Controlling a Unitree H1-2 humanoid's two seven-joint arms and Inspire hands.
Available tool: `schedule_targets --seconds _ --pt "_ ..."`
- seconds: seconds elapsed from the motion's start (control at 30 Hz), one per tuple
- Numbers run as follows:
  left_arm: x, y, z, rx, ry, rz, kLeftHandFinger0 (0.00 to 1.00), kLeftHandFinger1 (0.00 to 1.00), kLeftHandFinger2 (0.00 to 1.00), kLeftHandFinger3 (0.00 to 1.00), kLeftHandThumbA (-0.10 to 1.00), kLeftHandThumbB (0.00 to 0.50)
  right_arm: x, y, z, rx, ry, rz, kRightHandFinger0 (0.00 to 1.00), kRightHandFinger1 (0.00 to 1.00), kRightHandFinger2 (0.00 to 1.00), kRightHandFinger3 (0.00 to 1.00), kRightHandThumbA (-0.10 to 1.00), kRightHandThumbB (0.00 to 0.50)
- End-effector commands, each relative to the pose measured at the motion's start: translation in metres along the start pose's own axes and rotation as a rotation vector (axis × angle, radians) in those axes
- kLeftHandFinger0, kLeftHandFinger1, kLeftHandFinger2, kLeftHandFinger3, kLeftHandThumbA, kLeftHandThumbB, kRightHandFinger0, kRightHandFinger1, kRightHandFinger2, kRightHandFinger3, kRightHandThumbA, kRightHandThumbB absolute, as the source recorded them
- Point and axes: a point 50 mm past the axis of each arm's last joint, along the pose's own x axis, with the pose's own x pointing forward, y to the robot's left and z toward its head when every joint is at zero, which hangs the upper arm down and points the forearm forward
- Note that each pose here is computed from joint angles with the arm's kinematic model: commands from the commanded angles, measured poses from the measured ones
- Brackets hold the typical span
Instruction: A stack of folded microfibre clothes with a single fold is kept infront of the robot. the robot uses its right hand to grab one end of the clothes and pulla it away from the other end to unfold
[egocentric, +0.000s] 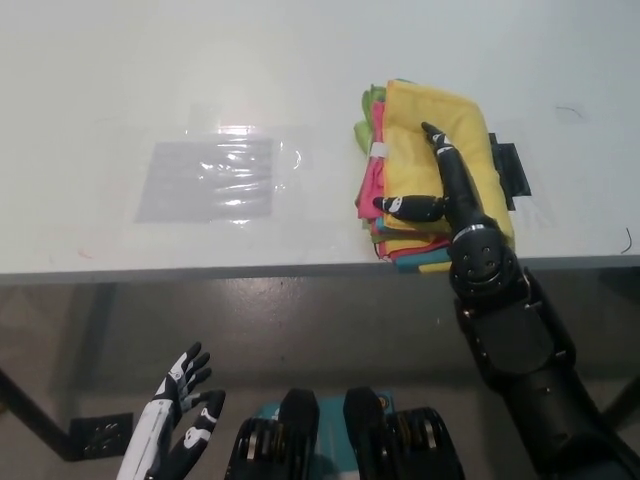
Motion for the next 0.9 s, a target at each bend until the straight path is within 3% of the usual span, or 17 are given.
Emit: schedule_targets --seconds 0.0,0.07,0.1,0.13,0.17,0.2,0.23,0.27,0.3,0.37,0.43,0.47,0.5,0.57,0.63,0.7,0.87 --pt "0.004 0.001 0.010 0.017 -0.064 -0.008 0.99 1.00 1.00 1.00 0.76 0.182 0.002 0.013 -0.014 -0.021 0.081 0.020 1.00 1.00 1.00 1.00 1.00 0.438" --pt "0.004 0.001 0.010 0.021 -0.063 -0.006 0.97 1.00 1.00 1.00 0.77 0.186 0.004 0.012 -0.018 -0.068 0.110 -0.004 1.00 1.00 1.00 1.00 0.98 0.419" --pt "0.004 0.001 0.010 0.024 -0.065 -0.007 0.92 0.99 1.00 1.00 0.77 0.178 0.005 0.010 -0.024 -0.133 0.140 -0.037 0.89 0.96 1.00 1.00 0.73 0.356" --pt "0.004 0.001 0.010 0.025 -0.066 -0.007 0.90 0.98 1.00 1.00 0.77 0.178 0.006 0.010 -0.028 -0.157 0.157 -0.064 0.60 0.67 0.71 0.75 0.47 0.311" --pt "0.004 0.001 0.010 0.024 -0.067 -0.008 0.89 0.97 1.00 1.00 0.77 0.178 0.006 0.010 -0.032 -0.163 0.170 -0.097 0.22 0.34 0.45 0.50 0.14 0.274" --pt "0.004 0.001 0.010 0.022 -0.067 -0.007 0.89 0.98 1.00 1.00 0.77 0.176 0.005 0.010 -0.035 -0.165 0.158 -0.126 0.08 0.21 0.34 0.38 -0.05 0.257" --pt "0.004 0.001 0.010 0.022 -0.068 -0.007 0.91 0.98 1.00 1.00 0.76 0.175 0.004 0.009 -0.039 -0.158 0.143 -0.149 0.00 0.18 0.36 0.28 -0.10 0.234" --pt "0.004 0.001 0.009 0.019 -0.069 -0.007 0.93 0.99 1.00 1.00 0.76 0.175 0.003 0.008 -0.043 -0.136 0.129 -0.164 0.00 0.23 0.49 0.27 -0.10 0.224" --pt "0.004 0.000 0.010 0.024 -0.066 -0.005 0.93 0.99 1.00 1.00 0.76 0.184 0.002 0.007 -0.049 -0.076 0.123 -0.179 0.00 0.24 0.55 0.30 -0.10 0.218" --pt "0.004 0.001 0.009 0.026 -0.063 -0.006 0.93 0.99 1.00 1.00 0.78 0.189 0.002 0.004 -0.054 -0.042 0.116 -0.200 0.01 0.35 0.71 0.47 -0.10 0.219" --pt "0.004 0.001 0.009 0.033 -0.064 -0.007 0.93 1.00 1.00 1.00 0.78 0.191 0.003 0.001 -0.056 -0.026 0.104 -0.217 0.06 0.40 0.72 0.54 -0.10 0.236" --pt "0.004 0.001 0.010 0.032 -0.065 -0.006 0.95 1.00 1.00 1.00 0.79 0.195 0.003 0.000 -0.057 -0.009 0.104 -0.228 0.04 0.35 0.65 0.55 -0.10 0.240" --pt "0.004 0.000 0.010 0.030 -0.070 -0.006 0.95 1.00 1.00 1.00 0.78 0.192 0.003 -0.003 -0.058 0.011 0.098 -0.240 0.09 0.33 0.59 0.57 -0.10 0.238" --pt "0.009 0.001 0.011 0.026 -0.075 -0.005 0.90 0.99 1.00 1.00 0.78 0.202 0.006 -0.009 -0.057 0.027 0.088 -0.252 0.01 0.22 0.53 0.59 -0.10 0.233" --pt "0.010 0.001 0.011 0.025 -0.075 -0.002 0.88 0.97 1.00 1.00 0.78 0.196 0.007 -0.013 -0.059 0.038 0.094 -0.266 0.00 0.32 0.73 0.68 -0.10 0.218" --pt "0.011 0.001 0.011 0.023 -0.082 -0.003 0.87 0.97 1.00 1.00 0.78 0.192 0.008 -0.017 -0.060 0.049 0.105 -0.277 0.01 0.40 0.80 0.71 -0.10 0.209" --pt "0.011 0.000 0.012 0.019 -0.076 -0.003 0.89 0.97 1.00 1.00 0.77 0.194 0.008 -0.024 -0.061 0.099 0.078 -0.302 0.00 0.39 0.79 0.72 -0.10 0.188"
